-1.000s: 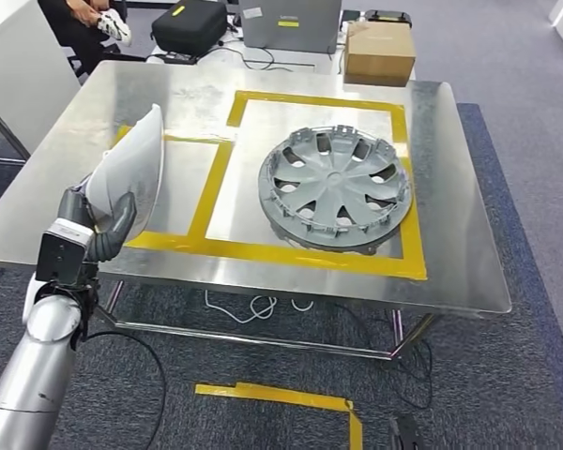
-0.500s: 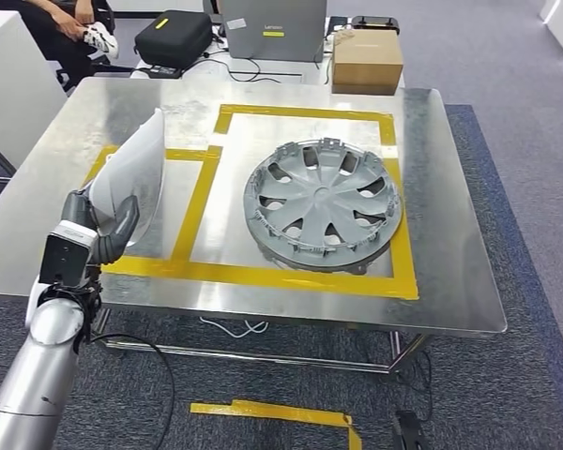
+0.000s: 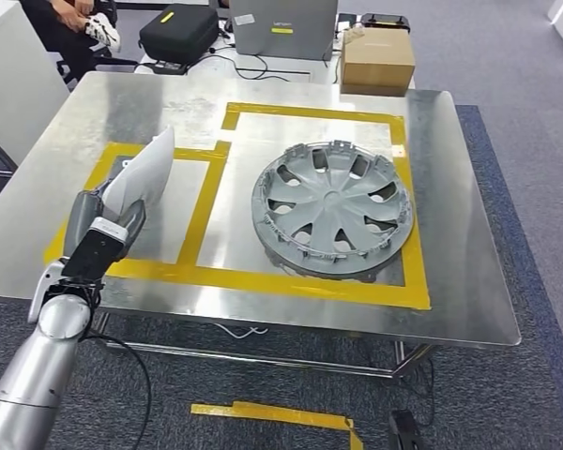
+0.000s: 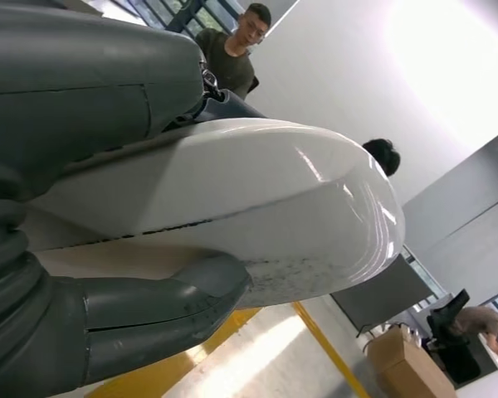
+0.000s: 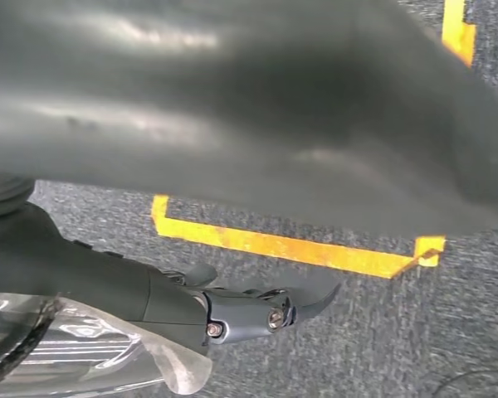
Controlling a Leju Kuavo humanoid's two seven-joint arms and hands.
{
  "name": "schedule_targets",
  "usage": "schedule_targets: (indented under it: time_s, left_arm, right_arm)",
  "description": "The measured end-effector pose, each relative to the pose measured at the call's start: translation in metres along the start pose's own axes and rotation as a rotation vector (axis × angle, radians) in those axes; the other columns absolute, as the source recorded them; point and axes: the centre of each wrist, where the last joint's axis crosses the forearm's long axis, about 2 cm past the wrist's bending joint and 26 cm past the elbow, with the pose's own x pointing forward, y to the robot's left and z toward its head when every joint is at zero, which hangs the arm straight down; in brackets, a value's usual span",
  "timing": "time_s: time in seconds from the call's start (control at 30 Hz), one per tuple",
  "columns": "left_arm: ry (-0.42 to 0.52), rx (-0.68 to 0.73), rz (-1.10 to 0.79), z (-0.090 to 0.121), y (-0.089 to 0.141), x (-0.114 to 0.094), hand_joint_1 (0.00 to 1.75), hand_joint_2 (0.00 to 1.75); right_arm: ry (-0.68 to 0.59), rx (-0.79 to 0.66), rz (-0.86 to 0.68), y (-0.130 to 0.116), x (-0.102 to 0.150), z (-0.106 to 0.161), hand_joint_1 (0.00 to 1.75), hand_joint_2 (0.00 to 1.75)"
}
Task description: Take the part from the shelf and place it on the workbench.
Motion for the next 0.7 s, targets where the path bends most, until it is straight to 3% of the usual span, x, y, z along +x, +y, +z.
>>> schedule_targets:
  time_s: [0.33,0.7]
  left_arm:
    - [0.014,-0.021,-0.038,-0.001,0.001,-0.005,1.75,1.75]
    - [0.070,-0.142,-0.379,-0.029,-0.004,-0.017,1.75,1.75]
  right_arm:
    - [0.001,0.004,0.001,0.000,-0.001,0.000,0.00,0.00]
    - [-0.005,0.019,0.009,0.000,0.004,-0.001,0.00,0.00]
